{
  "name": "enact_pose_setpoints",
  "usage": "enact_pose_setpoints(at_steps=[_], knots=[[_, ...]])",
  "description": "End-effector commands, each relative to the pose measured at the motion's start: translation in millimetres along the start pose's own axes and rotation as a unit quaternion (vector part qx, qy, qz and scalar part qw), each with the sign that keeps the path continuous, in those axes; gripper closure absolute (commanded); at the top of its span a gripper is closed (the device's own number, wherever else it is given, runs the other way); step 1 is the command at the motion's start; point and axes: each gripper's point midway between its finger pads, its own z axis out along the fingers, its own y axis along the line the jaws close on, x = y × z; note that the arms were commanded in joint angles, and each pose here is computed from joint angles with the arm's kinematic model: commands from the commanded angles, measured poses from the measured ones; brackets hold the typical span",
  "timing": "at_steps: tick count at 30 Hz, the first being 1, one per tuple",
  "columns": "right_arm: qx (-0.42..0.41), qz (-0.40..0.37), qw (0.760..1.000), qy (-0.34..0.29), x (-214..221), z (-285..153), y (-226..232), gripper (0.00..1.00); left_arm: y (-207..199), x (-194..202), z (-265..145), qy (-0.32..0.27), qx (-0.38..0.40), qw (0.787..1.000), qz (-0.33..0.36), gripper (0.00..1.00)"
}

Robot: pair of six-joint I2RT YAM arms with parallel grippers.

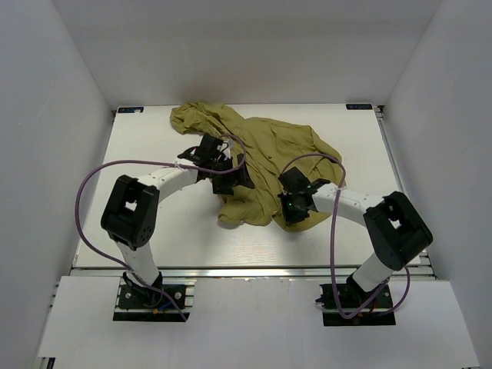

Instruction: Zip up the jacket

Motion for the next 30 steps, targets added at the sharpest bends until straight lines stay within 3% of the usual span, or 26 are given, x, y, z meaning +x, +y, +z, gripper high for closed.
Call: enact_pose_setpoints(at_steps=[1,9,18,25,30], knots=[[0.011,0.001,1.000,0.000,13.5,-8.8,-7.6,1.00,-2.9,5.1,1.7,0.004,0.011,1.000,0.010,0.02],[0.046,0.011,0.999,-0.005,28.7,-52.4,-25.8,1.00,55.0,38.0,12.4,0.050,-0.099,0.994,-0.009,0.02],[0.037,-0.002,0.999,0.001,36.8,-74.0,-27.5,1.00,65.2,46.2,-4.0,0.040,-0.125,0.991,0.002,0.02],[0.028,-0.006,0.999,-0.042,-6.4,-67.7,-13.2,0.58,56.1,39.1,-28.3,0.009,-0.127,0.992,0.021,0.02],[-0.027,-0.014,0.994,-0.106,-27.1,-97.5,6.6,0.49,47.3,28.8,-50.5,-0.025,-0.131,0.990,0.040,0.02]])
